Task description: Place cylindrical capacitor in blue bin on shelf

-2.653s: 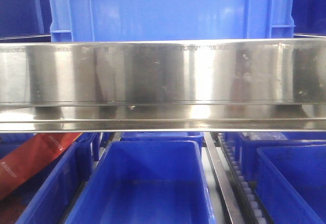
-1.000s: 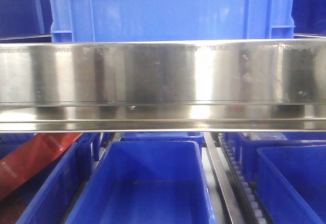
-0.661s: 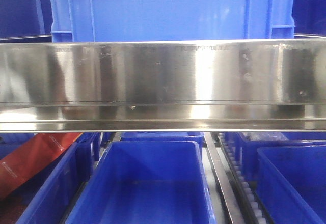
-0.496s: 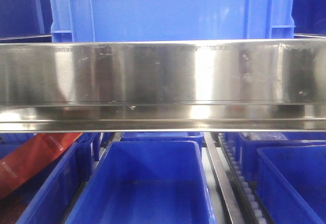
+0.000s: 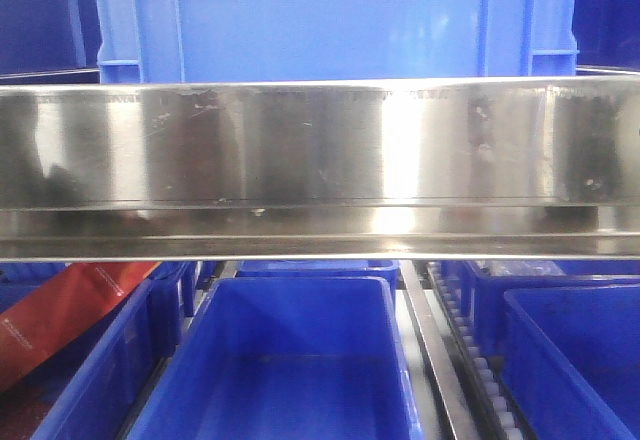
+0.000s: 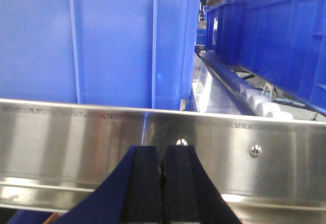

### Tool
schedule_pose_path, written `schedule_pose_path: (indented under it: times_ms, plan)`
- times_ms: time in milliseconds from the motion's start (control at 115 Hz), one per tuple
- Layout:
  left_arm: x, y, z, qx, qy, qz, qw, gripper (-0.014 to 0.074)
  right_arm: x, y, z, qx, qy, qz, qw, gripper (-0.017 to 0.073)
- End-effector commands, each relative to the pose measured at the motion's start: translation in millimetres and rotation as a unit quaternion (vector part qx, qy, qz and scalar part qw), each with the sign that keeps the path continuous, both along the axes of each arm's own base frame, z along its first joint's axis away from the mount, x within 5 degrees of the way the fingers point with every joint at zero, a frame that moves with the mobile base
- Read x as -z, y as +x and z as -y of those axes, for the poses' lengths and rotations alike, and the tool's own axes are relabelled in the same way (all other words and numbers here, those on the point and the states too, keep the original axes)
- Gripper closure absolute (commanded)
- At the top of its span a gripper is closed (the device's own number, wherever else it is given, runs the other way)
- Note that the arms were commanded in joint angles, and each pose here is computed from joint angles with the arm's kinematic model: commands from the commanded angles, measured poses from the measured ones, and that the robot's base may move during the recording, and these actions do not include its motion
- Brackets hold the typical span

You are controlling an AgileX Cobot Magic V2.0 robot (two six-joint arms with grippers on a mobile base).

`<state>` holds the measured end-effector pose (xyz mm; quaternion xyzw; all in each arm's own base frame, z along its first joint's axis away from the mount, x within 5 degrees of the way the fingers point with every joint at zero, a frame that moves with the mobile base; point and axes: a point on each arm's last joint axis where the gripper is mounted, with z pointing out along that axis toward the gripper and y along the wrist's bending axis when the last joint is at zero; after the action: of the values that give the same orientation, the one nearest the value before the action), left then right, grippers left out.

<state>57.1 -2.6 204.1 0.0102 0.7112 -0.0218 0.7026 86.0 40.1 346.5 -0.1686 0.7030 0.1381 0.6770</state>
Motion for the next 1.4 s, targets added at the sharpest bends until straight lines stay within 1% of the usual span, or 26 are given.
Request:
schedule_pose_path:
  times_ms: [0,678,687,765,852,905,992,1035,1113,1261,1392]
  plan:
    - [-4,-1,0.0,0.0,-0.005,0.02,1.0,0.0704,-3,-1,1,0.004,0.003,0.016,1.0,0.0718]
    - [-4,-1,0.0,0.0,-0.005,0.02,1.0,0.0704,-3,-1,1,0.004,0.003,0.016,1.0,0.0718]
    - [-4,-1,0.0,0.0,-0.005,0.02,1.0,0.0704,-3,-1,1,0.005,-0.002,0.018,1.0,0.0718]
    - [-4,-1,0.0,0.0,-0.005,0.02,1.0,0.0704,-1,0,2,0.007,-0.006,0.011,1.0,0.0718]
    - [-4,-1,0.0,0.0,-0.005,0.02,1.0,0.0704,2,1,5,0.025,-0.01,0.004,1.0,0.0718]
    - [-4,-1,0.0,0.0,-0.005,0.02,1.0,0.0704,7,2,8,0.045,-0.007,0.003,0.999,0.0718]
    - [-4,-1,0.0,0.0,-0.005,0.02,1.0,0.0704,20,0,16,0.081,0.011,0.0,0.997,0.0718]
    - [-4,-1,0.0,0.0,-0.005,0.02,1.0,0.0704,29,-3,20,0.102,0.024,0.001,0.994,0.0718]
    - [-4,-1,0.0,0.0,-0.005,0.02,1.0,0.0704,46,-10,27,0.135,0.037,0.0,0.99,0.0718]
    - [-4,-1,0.0,0.0,-0.005,0.02,1.0,0.0704,75,-24,36,0.186,0.04,0.013,0.982,0.0718]
    - [-4,-1,0.0,0.0,-0.005,0.02,1.0,0.0704,96,-31,39,0.216,0.036,0.023,0.975,0.0718]
